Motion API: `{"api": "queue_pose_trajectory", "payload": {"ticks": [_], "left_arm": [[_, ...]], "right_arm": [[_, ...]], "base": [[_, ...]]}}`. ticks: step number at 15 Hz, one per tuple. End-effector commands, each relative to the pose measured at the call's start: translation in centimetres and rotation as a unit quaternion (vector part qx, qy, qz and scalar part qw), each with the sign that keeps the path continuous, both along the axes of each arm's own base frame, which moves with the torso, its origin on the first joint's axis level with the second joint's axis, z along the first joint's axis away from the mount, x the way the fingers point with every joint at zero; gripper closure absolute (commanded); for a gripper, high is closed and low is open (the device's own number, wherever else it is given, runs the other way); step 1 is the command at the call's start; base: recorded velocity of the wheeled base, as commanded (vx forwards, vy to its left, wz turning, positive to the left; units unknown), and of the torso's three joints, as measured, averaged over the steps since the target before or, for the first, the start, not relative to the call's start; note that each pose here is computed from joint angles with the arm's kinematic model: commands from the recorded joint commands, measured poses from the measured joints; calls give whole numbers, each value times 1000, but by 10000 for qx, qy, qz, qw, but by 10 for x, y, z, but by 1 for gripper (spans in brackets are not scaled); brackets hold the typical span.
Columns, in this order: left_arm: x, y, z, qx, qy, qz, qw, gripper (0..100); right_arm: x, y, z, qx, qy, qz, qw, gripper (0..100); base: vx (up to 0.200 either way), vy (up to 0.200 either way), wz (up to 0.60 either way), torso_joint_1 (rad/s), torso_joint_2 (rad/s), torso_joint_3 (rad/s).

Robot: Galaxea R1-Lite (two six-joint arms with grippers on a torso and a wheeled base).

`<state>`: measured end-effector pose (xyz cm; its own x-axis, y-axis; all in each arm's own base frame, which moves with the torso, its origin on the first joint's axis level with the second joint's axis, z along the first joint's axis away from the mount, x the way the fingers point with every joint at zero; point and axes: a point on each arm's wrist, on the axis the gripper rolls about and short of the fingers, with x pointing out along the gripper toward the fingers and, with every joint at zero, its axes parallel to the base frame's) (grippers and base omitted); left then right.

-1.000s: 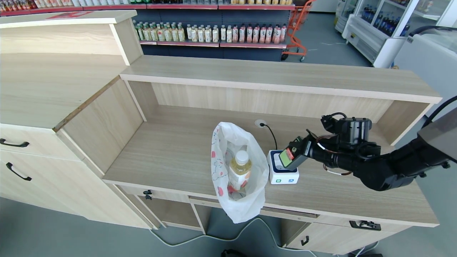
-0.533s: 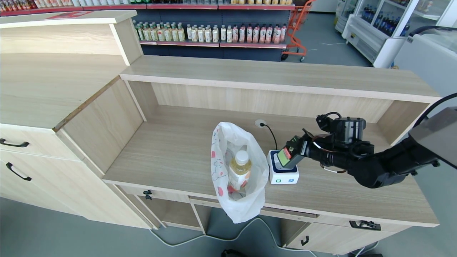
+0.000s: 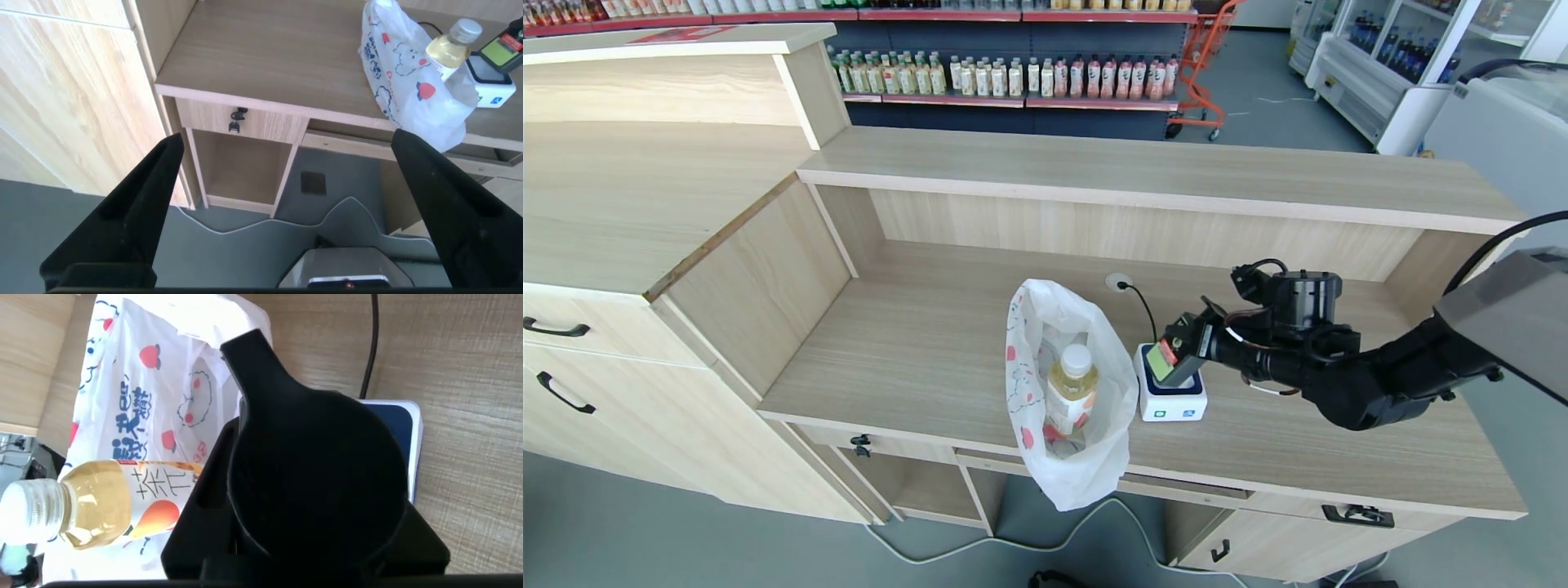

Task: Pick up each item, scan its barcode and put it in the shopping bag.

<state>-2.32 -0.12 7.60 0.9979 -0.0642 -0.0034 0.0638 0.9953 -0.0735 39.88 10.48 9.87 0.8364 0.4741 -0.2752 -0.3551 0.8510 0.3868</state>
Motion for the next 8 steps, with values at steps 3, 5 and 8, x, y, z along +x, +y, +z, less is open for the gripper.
{"api": "queue_pose_trajectory", "payload": {"ticks": [3,5,8], "left_arm": [[0,0,0,-1,-2,-1,10000,0],[0,0,0,-1,-2,-1,10000,0],[0,0,0,-1,-2,-1,10000,0]], "right_arm": [[8,6,-6,0,-3,45,10000,100],[9,8,-9,-4,12,60,10000,100],[12,9,-10,8,2,65,10000,100]], "base": [[0,0,0,0,0,0],[0,0,0,0,0,0],[0,0,0,0,0,0]]}}
